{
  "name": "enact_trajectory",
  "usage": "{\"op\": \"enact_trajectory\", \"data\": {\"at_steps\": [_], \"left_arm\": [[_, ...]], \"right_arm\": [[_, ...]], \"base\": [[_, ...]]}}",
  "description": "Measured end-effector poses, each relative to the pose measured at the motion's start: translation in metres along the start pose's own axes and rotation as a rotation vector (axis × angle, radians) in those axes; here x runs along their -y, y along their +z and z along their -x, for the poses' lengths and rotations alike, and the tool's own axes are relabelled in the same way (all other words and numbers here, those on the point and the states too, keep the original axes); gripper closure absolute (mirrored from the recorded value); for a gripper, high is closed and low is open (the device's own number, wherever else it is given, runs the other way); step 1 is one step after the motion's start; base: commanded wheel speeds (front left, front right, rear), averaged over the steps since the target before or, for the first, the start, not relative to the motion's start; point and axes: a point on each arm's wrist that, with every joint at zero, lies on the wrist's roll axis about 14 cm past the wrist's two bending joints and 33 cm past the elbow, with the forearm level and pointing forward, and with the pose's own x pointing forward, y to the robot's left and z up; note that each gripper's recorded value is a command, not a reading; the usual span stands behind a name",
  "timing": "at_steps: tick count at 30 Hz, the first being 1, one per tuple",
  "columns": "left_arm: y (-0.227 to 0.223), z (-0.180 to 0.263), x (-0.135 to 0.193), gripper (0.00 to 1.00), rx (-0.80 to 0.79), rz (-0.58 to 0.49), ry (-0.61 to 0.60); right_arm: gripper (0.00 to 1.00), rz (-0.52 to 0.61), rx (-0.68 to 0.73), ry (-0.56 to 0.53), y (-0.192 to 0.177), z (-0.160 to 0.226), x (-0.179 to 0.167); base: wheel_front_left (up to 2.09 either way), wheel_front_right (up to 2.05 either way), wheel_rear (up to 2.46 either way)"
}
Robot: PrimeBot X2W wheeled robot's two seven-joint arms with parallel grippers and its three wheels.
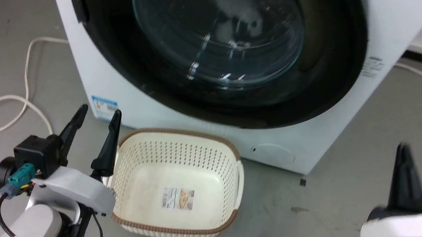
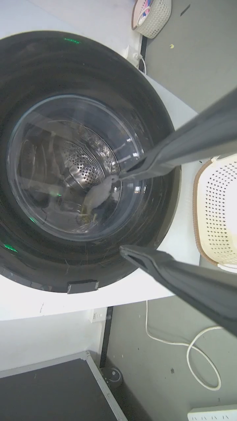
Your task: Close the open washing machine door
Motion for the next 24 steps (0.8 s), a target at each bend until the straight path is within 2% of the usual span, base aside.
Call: {"op": "enact_trajectory", "data": {"at_steps": [7, 8, 9, 10, 24], "left_arm": [[0.008, 0.011, 0.011, 0.0, -0.002, -0.022, -0.022], [0.003, 0.018, 0.006, 0.0, -0.037, -0.036, 0.005], [0.002, 0.021, 0.005, 0.0, -0.041, -0.04, 0.011], [0.001, 0.023, 0.003, 0.0, -0.045, -0.044, 0.018], [-0.005, 0.033, -0.002, 0.0, -0.071, -0.055, 0.032]], "right_arm": [[1.0, -0.013, -0.103, -0.028, -0.015, 0.051, 0.01], [0.96, -0.012, -0.131, -0.036, -0.017, 0.064, 0.013], [0.62, -0.012, -0.138, -0.036, -0.018, 0.068, 0.013], [0.0, -0.012, -0.145, -0.035, -0.018, 0.071, 0.012], [0.0, -0.008, -0.208, 0.006, -0.027, 0.08, -0.001]], "base": [[0.0, 0.0, 0.0], [0.0, 0.0, 0.0], [0.0, 0.0, 0.0], [0.0, 0.0, 0.0], [0.0, 0.0, 0.0]]}}
